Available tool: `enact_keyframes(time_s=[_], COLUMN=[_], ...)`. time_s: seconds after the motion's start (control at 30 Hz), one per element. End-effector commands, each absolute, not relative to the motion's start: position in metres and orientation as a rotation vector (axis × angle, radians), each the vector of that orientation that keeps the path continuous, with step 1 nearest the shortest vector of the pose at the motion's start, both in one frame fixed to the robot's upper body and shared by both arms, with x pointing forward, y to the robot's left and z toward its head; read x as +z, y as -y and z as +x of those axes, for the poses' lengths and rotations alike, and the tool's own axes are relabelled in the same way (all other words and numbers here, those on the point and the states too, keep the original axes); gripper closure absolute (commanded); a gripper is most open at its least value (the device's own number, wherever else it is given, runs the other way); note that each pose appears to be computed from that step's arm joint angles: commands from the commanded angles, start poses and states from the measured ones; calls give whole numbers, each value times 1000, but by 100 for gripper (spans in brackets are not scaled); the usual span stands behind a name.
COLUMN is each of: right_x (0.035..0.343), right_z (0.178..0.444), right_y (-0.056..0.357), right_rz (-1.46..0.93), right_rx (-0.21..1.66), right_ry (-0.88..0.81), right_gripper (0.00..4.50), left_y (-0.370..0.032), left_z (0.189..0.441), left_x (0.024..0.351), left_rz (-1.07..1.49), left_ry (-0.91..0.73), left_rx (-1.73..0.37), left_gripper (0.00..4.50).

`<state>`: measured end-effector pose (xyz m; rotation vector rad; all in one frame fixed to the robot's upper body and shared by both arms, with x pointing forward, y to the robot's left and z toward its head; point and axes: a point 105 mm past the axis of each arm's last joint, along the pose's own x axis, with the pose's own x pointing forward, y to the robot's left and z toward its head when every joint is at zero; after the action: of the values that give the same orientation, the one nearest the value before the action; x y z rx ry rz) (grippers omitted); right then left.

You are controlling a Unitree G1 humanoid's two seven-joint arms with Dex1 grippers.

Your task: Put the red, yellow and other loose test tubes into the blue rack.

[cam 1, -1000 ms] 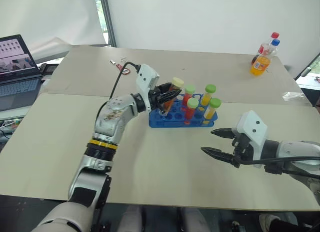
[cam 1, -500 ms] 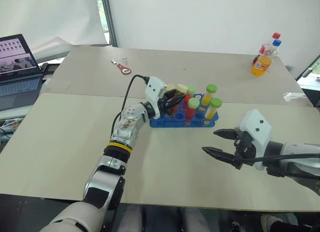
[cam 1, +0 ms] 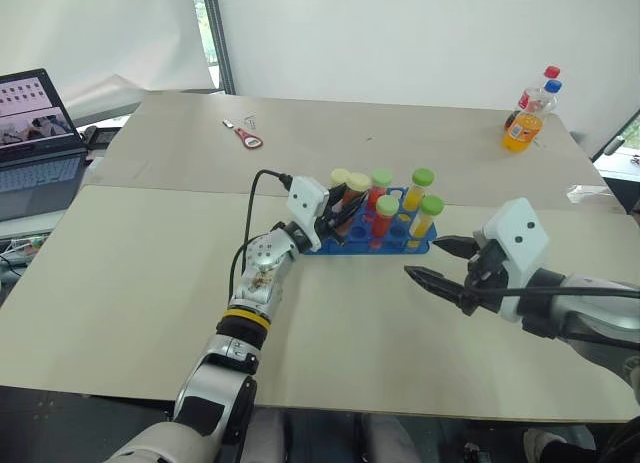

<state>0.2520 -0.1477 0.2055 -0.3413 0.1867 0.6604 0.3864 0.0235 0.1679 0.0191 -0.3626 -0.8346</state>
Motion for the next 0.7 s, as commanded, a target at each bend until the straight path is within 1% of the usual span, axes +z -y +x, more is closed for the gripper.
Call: enact_keyframes(time_s=[0.03, 0.1, 0.17, 0.23, 0.33, 0.37, 0.4, 0.47, 0.57, 0.7], right_x=[217, 218, 219, 220, 221, 221, 221, 222, 229, 241], right_z=[259, 262, 264, 266, 268, 268, 268, 269, 274, 272], right_y=[154, 155, 157, 159, 165, 167, 172, 181, 198, 217], right_rz=[-343, -339, -333, -334, -338, -340, -341, -378, -444, -548], right_rx=[577, 563, 552, 541, 536, 538, 544, 564, 591, 669], right_ry=[-119, -105, -96, -85, -80, -80, -83, -91, -99, -104], right_gripper=[112, 112, 112, 112, 112, 112, 60, 4, 4, 4], left_y=[-29, -32, -35, -35, -43, -47, -58, -78, -107, -143], left_z=[383, 383, 384, 381, 375, 373, 370, 363, 347, 329], left_x=[163, 160, 159, 160, 162, 160, 161, 161, 164, 172], left_rz=[13, 30, 50, 81, 158, 190, 235, 304, 399, 527], left_ry=[368, 366, 363, 364, 352, 333, 320, 271, 150, -1], left_rx=[-813, -809, -797, -839, -904, -920, -935, -972, -1034, -1049], left_gripper=[360, 360, 256, 173, 18, 8, 0, 0, 0, 0])
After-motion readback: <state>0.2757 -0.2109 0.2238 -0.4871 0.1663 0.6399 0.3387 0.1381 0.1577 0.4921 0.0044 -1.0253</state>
